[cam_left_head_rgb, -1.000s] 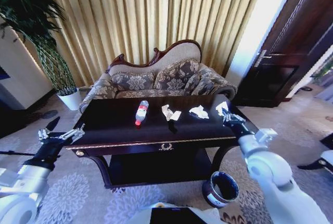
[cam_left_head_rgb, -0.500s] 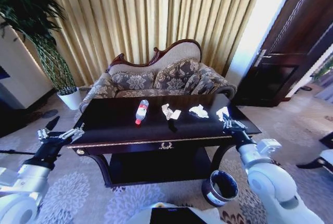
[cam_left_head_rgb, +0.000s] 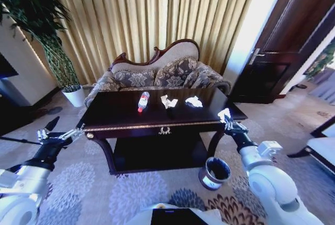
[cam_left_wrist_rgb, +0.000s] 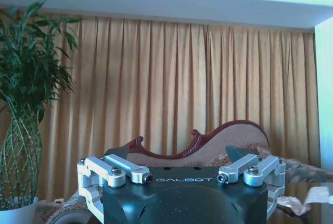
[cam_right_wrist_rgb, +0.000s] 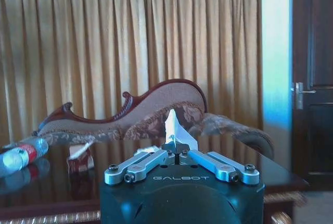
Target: Move to the front of the table and place the trash on the table into the trash bin.
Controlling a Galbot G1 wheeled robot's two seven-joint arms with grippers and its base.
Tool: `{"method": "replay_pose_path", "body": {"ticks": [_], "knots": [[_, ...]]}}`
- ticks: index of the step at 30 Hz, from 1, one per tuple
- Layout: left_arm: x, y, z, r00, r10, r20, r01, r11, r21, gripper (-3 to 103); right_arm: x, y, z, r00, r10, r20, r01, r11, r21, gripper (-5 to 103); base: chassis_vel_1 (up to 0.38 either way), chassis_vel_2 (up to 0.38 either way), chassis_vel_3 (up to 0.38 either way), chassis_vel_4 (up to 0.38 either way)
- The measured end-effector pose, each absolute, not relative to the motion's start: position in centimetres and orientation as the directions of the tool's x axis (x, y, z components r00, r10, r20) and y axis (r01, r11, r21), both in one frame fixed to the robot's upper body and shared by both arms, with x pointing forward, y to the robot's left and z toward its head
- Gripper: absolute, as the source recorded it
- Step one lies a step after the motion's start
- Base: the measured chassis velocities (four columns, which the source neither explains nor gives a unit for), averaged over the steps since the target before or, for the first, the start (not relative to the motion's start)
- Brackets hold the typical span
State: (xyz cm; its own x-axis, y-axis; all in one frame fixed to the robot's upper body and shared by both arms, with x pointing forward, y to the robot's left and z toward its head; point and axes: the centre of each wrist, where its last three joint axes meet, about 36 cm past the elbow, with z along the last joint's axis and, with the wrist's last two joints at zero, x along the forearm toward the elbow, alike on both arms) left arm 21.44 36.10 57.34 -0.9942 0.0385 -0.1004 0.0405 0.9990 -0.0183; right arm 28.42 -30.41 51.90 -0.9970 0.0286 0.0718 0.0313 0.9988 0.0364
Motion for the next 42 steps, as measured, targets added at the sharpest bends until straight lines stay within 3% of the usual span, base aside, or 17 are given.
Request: {"method": "replay_pose_path", "body": {"ticks": [13,24,28,42], "knots": [[21.3,36.2,57.3,-0.994,0.033,-0.105,0.036,0.999,-0.028,100,33.2,-36.8,42.1,-0.936,0.188,0.297,0.197,0.98,0.003,0,0.007,-0.026,-0.017,0.025],[20.9,36.2,57.1,-0.995,0.018,-0.097,0.021,0.999,-0.037,100,38.4,-44.6,32.4,-0.818,0.364,0.446,0.345,0.93,-0.126,0,-0.006,0.006,0.007,-0.005],[20.8,36.2,56.9,-0.996,0.009,-0.091,0.013,0.999,-0.04,100,39.4,-45.4,28.7,-0.777,0.407,0.481,0.358,0.913,-0.195,0,0.0,0.0,0.0,0.0],[20.7,36.1,56.8,-0.996,0.008,-0.089,0.012,0.999,-0.044,100,42.3,-44.2,23.2,-0.732,0.434,0.525,0.355,0.901,-0.25,0,0.0,0.0,0.0,0.0]]}}
